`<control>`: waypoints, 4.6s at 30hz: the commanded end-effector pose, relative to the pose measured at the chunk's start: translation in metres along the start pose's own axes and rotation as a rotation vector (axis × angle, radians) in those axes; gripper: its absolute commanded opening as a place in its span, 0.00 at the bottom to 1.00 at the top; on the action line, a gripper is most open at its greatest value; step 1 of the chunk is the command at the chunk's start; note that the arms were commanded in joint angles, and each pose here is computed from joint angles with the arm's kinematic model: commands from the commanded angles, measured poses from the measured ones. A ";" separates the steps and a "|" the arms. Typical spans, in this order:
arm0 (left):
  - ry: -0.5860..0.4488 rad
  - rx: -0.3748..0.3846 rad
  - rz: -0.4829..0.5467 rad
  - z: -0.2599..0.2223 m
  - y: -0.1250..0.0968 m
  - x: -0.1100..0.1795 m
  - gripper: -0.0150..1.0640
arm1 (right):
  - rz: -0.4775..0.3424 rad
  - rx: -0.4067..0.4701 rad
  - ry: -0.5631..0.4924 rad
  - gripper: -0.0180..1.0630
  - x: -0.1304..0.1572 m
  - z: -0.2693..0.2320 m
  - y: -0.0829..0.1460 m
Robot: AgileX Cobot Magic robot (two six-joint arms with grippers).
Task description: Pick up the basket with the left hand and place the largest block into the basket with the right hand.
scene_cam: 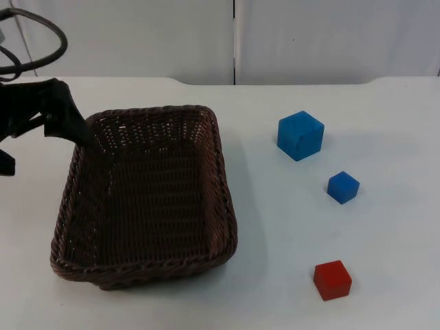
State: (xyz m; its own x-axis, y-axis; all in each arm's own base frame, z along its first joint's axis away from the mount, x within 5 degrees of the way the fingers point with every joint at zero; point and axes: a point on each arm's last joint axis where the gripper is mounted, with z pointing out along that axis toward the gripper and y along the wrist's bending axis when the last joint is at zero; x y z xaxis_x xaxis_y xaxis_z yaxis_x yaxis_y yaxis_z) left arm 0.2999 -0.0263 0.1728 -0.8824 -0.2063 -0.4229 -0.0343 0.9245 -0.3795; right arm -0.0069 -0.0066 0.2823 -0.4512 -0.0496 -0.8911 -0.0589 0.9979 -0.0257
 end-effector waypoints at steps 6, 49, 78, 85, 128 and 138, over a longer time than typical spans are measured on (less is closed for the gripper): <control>0.042 -0.017 -0.023 0.026 0.008 -0.007 0.99 | 0.000 0.001 0.002 0.99 0.002 0.001 0.000; 0.225 0.012 0.040 0.104 0.009 -0.002 0.39 | 0.000 0.001 0.002 0.99 0.002 0.001 0.000; 0.174 0.102 0.047 -0.006 -0.038 -0.020 0.01 | 0.000 0.001 0.002 0.99 0.002 0.001 0.000; 0.202 0.091 0.027 -0.016 -0.033 0.007 0.01 | 0.000 0.001 0.002 0.99 0.002 0.001 0.000; 0.225 0.057 0.034 -0.022 -0.025 0.035 0.01 | 0.000 0.001 0.002 0.99 0.002 0.001 0.000; 0.221 0.055 0.034 -0.022 -0.025 0.035 0.01 | -0.007 0.004 -0.003 0.99 -0.002 0.001 0.000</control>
State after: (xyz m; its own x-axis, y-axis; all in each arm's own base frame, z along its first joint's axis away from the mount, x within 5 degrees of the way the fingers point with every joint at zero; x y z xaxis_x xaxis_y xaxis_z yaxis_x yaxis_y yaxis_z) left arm 0.2607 -0.0489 0.1820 -0.9681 -0.0785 -0.2378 0.0256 0.9137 -0.4057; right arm -0.0063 -0.0065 0.2805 -0.4580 -0.0538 -0.8873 -0.0606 0.9977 -0.0292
